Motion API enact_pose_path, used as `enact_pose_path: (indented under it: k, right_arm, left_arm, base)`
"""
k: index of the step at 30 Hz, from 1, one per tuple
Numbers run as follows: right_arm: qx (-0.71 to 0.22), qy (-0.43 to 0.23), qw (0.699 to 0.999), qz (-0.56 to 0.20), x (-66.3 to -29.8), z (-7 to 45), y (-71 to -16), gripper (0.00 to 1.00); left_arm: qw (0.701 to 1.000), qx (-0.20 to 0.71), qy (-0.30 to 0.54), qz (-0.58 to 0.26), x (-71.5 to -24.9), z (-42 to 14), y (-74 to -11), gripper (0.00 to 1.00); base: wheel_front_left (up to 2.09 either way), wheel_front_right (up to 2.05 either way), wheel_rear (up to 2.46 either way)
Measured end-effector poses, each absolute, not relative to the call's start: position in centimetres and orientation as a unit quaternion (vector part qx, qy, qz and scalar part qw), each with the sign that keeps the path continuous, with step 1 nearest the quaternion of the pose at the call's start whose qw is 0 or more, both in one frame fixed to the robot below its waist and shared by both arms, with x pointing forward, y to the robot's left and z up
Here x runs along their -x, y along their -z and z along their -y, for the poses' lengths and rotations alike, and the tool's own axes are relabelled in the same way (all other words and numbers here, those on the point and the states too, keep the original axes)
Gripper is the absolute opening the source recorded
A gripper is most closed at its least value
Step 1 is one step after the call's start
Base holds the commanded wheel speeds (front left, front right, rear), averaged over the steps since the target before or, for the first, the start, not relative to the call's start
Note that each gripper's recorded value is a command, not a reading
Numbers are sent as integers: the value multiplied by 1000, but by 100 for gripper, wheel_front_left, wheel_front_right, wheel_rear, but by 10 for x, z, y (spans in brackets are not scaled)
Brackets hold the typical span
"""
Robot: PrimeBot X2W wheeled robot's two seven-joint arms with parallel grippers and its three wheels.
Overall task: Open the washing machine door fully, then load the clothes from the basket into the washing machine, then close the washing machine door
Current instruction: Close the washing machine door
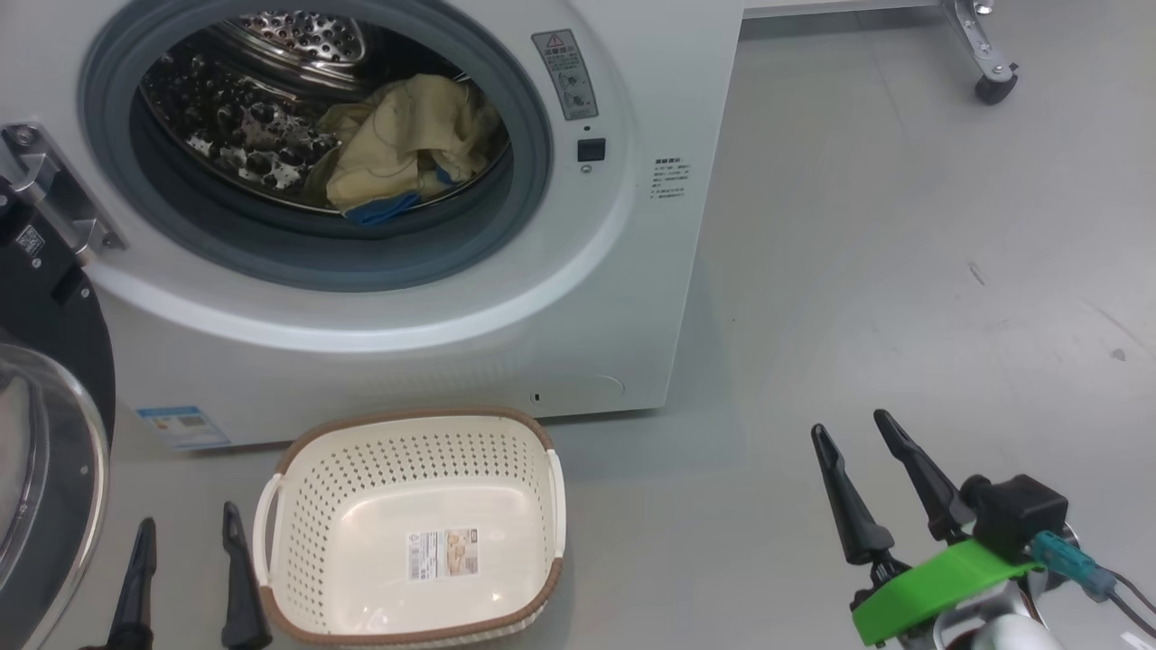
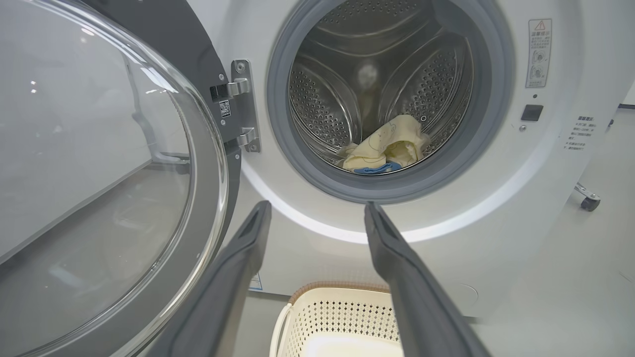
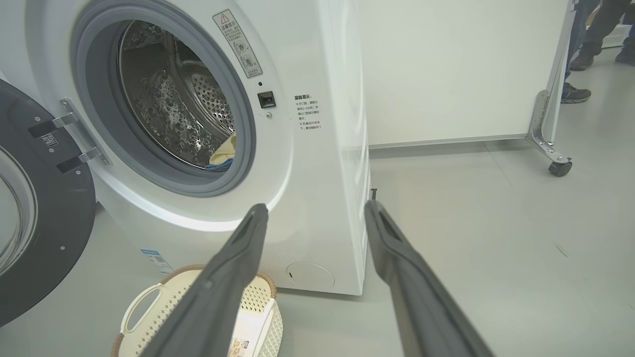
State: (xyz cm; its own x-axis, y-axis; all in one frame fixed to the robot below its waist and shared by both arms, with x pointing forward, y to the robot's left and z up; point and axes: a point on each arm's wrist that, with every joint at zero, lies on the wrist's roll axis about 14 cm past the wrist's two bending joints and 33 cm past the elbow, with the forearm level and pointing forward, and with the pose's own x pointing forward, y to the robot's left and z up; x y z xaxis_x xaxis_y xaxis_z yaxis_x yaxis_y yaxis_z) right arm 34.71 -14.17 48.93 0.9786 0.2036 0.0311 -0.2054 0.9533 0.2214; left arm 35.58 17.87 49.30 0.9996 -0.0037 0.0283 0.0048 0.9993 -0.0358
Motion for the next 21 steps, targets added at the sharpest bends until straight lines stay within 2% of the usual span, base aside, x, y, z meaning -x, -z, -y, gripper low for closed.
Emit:
enact_pose_path:
  k: [6,15,21]
  right_arm:
    - [-113,-104,988,1,-348,141,-488,100]
    - [-113,-103,988,-5,-349,141,-484,100]
    - [-113,-103,988,-7,-350,141,-482,100]
  left_arm:
    - [1000,18,1,14,-357,-179,-493,100]
    - [1000,15,-1,11,-357,-180,-491,100]
    - [1000,15,-4,8,-357,-181,-489,100]
  base:
    - [-144,144,0]
    - [-203,203,0]
    - [-131,131,0]
